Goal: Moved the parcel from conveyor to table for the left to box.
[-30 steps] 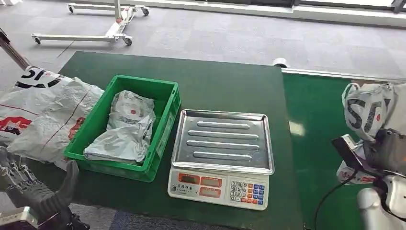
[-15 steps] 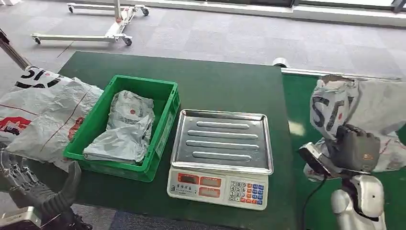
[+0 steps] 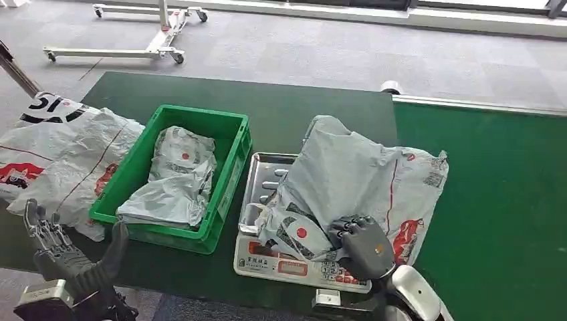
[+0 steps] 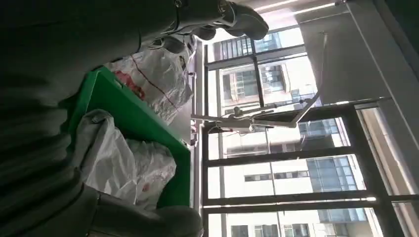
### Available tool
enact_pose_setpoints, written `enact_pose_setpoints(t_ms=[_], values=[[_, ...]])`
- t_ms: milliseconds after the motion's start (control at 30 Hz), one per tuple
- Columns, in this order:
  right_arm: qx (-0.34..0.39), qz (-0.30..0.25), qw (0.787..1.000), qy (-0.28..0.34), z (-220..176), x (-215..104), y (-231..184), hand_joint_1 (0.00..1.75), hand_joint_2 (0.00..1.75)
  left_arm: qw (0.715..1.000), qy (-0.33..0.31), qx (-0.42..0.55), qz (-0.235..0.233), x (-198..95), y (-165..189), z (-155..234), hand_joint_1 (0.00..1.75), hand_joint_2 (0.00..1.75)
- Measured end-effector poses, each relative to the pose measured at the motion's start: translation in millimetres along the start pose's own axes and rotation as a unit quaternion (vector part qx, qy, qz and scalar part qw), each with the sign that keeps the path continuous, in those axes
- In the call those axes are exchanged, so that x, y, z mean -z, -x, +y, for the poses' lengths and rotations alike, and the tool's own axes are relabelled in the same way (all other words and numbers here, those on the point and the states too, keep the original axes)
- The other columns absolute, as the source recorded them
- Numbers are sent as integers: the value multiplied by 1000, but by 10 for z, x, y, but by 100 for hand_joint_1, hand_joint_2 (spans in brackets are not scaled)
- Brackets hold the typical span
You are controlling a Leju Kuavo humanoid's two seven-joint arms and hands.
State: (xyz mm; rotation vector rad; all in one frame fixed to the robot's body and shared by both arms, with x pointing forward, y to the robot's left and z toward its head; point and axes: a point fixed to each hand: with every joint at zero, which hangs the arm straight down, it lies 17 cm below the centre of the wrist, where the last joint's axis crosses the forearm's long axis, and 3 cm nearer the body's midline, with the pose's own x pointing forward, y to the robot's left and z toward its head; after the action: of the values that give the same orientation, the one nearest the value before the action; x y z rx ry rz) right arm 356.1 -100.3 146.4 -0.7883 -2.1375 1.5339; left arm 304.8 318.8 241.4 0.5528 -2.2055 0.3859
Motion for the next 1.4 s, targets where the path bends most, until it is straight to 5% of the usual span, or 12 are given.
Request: enact_pose_setpoints(t_ms=[267, 567, 733, 967, 1033, 1067, 1200, 1400], values=[[3, 2, 1000, -3, -33, 163, 1, 175, 175, 1000, 11, -3, 6, -49, 17, -15, 0, 175], [-170, 49, 978, 114, -656, 390, 440, 175, 175, 1000, 23, 11, 9, -137, 46, -74, 0, 175], [-152, 34, 981, 114, -891, 888, 829, 175, 175, 1000, 30, -5, 2, -81, 42, -272, 0, 175], [-124, 29, 987, 98, -807, 1155, 873, 175, 175, 999, 38, -13, 1, -51, 72, -362, 0, 175], [-100, 18, 991, 88, -705, 1204, 784, 166, 175, 999, 42, -13, -1, -38, 77, -393, 0, 175], [-84, 12, 993, 80, -634, 1226, 728, 127, 175, 999, 44, -14, -3, -29, 81, -410, 0, 175], [29, -34, 999, 10, -233, 1248, 414, 127, 175, 998, 51, -20, -6, 15, 103, -479, 0, 175], [54, -43, 998, -9, -92, 1243, 308, 127, 175, 998, 55, -21, -3, 19, 142, -514, 0, 175]])
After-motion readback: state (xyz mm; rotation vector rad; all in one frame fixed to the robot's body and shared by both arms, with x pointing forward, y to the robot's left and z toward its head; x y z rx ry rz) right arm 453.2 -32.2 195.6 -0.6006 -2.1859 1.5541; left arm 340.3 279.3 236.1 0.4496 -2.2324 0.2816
